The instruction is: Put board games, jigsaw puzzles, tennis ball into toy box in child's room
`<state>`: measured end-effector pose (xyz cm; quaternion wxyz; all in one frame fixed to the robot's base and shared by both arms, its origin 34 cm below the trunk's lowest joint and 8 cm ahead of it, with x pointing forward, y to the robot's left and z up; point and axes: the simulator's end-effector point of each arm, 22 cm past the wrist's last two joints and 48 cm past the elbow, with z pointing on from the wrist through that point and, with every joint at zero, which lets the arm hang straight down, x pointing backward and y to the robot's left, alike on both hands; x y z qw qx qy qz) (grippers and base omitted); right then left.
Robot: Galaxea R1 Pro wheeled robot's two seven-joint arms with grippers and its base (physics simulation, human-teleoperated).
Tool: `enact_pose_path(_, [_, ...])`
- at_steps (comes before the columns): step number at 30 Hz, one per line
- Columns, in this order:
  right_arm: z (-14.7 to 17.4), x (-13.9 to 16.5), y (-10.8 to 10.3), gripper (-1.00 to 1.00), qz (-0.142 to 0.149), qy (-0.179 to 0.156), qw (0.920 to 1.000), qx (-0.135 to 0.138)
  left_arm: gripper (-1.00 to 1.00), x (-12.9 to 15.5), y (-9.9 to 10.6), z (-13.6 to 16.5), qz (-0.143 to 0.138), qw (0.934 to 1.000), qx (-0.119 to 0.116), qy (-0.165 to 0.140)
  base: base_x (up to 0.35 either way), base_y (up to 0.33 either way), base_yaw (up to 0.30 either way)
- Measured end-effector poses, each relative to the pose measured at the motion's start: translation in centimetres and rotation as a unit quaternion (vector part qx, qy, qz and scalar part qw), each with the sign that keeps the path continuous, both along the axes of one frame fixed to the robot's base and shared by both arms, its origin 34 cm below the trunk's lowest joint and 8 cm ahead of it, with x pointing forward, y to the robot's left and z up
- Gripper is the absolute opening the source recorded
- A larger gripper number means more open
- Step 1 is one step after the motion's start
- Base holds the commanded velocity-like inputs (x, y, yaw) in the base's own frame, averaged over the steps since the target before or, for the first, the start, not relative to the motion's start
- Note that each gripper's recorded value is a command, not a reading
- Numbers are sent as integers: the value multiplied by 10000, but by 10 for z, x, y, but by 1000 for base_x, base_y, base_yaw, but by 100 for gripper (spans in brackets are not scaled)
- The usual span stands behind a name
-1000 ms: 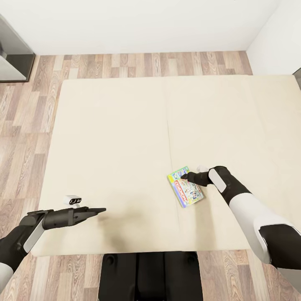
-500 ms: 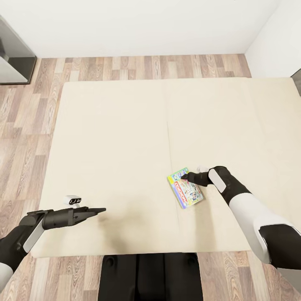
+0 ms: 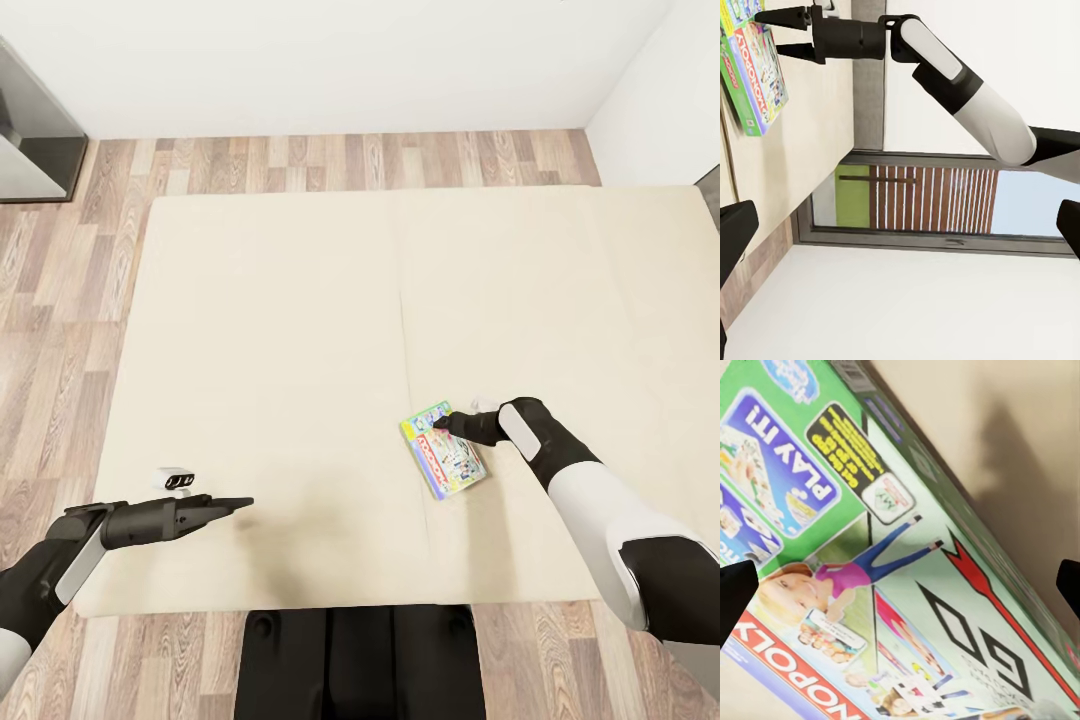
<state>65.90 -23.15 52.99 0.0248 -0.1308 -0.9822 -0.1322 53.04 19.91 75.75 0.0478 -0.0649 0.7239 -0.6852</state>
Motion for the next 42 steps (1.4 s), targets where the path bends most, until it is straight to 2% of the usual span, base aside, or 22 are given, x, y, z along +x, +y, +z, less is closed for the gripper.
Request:
enact_pose_path(29, [2, 2, 0, 100, 2, -17, 10000, -1, 100, 1, 0, 1, -2, 10000, 2, -17, 0, 41, 0])
enact_pose_path(42, [2, 2, 0, 100, 4, -17, 10000, -3, 100, 1, 0, 1, -3, 10000, 3, -18, 0, 144, 0])
